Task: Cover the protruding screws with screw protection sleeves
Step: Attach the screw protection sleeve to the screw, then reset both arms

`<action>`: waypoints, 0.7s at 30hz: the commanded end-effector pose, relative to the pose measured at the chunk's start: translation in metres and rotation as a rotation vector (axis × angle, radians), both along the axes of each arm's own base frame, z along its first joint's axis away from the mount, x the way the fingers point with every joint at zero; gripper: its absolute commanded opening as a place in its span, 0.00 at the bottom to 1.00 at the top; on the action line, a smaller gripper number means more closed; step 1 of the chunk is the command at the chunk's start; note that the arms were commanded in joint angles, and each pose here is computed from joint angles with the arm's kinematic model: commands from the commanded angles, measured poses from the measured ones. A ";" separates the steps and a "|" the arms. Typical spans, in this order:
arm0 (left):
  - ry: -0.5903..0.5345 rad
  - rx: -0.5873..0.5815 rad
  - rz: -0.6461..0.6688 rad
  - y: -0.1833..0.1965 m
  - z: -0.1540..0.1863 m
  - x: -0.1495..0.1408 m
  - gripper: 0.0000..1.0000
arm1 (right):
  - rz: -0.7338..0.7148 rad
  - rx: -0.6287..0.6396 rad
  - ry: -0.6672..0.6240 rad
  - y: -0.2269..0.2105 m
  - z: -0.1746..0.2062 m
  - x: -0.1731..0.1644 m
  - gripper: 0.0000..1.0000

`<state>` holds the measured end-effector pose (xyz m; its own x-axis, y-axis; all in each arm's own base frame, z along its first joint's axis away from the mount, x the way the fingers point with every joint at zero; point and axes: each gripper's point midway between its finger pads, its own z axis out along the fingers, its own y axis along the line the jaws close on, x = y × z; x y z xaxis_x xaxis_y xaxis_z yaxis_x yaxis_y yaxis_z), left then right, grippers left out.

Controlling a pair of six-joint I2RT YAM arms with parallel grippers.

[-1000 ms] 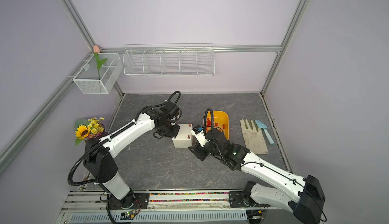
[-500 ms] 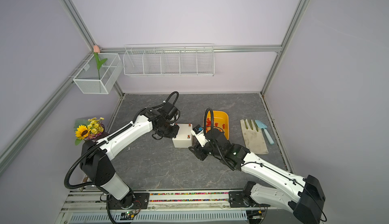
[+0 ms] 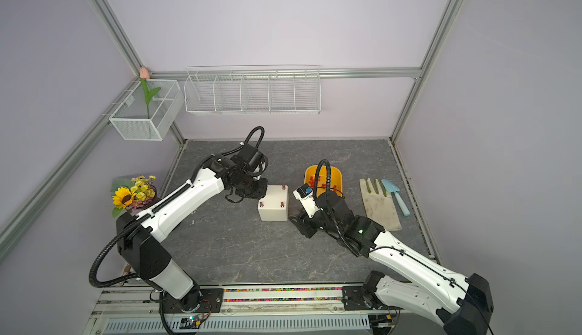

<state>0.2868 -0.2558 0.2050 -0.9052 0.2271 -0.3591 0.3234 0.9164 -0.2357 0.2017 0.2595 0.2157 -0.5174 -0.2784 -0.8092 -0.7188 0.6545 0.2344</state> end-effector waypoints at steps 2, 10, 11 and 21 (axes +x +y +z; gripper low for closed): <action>-0.100 -0.123 0.032 0.000 0.046 -0.002 0.27 | -0.058 -0.018 -0.022 -0.015 0.005 0.008 0.59; -0.293 -0.285 0.158 0.027 0.079 0.003 0.66 | -0.154 -0.026 -0.017 -0.037 0.010 0.026 0.89; -0.304 -0.292 0.177 0.034 0.081 0.003 0.78 | -0.170 -0.028 -0.020 -0.039 0.012 0.029 0.89; -0.524 -0.217 0.522 0.131 0.064 0.019 0.99 | -0.530 -0.098 -0.073 -0.107 0.017 0.071 0.89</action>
<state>0.2914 -0.1532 0.2603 -0.6855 -0.2017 -0.6996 0.0923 0.9290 -0.3583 0.2582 0.1834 0.2226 -0.5604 -0.1453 -0.8154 -0.4428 0.8845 0.1467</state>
